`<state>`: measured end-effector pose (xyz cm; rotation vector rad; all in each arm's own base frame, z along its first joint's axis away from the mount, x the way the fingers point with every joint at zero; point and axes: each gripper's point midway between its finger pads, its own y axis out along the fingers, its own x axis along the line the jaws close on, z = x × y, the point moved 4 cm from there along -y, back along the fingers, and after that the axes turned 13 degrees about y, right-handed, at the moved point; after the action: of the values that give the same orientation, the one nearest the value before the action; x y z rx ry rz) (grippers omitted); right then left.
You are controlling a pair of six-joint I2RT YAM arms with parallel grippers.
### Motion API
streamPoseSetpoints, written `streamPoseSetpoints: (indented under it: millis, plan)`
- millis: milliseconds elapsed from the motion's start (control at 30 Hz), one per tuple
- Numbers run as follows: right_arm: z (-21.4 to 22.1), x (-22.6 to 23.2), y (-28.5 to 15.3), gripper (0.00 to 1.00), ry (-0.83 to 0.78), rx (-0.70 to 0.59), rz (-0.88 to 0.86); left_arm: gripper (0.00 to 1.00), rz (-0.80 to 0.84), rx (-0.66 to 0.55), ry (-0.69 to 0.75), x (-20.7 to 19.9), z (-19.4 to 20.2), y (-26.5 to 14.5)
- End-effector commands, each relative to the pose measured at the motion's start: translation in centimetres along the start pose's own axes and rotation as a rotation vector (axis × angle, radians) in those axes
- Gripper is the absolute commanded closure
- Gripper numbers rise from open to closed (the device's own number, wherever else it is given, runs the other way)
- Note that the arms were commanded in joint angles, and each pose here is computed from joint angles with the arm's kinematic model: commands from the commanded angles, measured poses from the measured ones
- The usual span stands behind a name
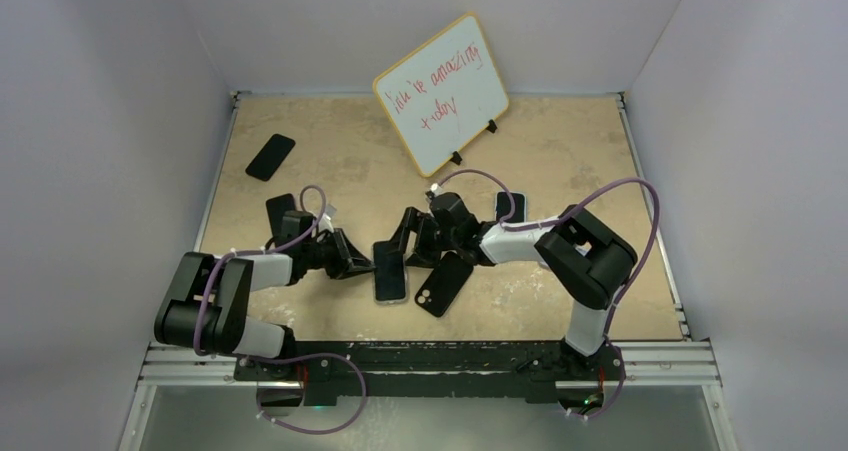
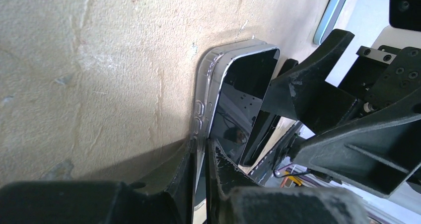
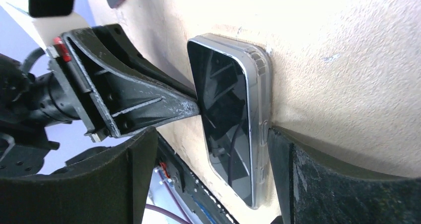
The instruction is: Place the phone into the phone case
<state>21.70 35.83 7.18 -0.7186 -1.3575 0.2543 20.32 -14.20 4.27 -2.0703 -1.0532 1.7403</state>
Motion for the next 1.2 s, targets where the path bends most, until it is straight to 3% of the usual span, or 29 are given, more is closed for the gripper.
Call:
streamPoseSetpoints:
  millis: [0, 267, 500, 800, 1000, 1167]
  plan:
    - [0.7, 6.6, -1.1, 0.19, -0.07, 0.037, -0.323, 0.85, 0.08, 0.016, -0.018, -1.6, 0.4, 0.1]
    - [1.5, 7.1, -1.5, 0.19, -0.119, 0.095, -0.397, 0.69, 0.044, 0.024, 0.01, -1.1, 0.4, 0.1]
    - [2.3, 5.4, -1.2, 0.2, -0.151, 0.166, -0.357, 0.68, 0.034, 0.02, 0.019, -0.8, 0.4, 0.2]
    - [2.7, 1.6, -0.4, 0.25, -0.208, 0.205, -0.182, 0.69, 0.01, 0.019, 0.027, -0.5, 0.3, 0.2]
    - [2.6, 0.9, -0.2, 0.44, -0.238, 0.21, -0.142, 0.69, -0.006, 0.023, 0.03, -0.2, 0.3, 0.3]
    - [2.4, 0.5, -0.5, 0.78, -0.238, 0.177, -0.116, 0.69, -0.017, 0.02, 0.032, -0.1, 0.3, 0.2]
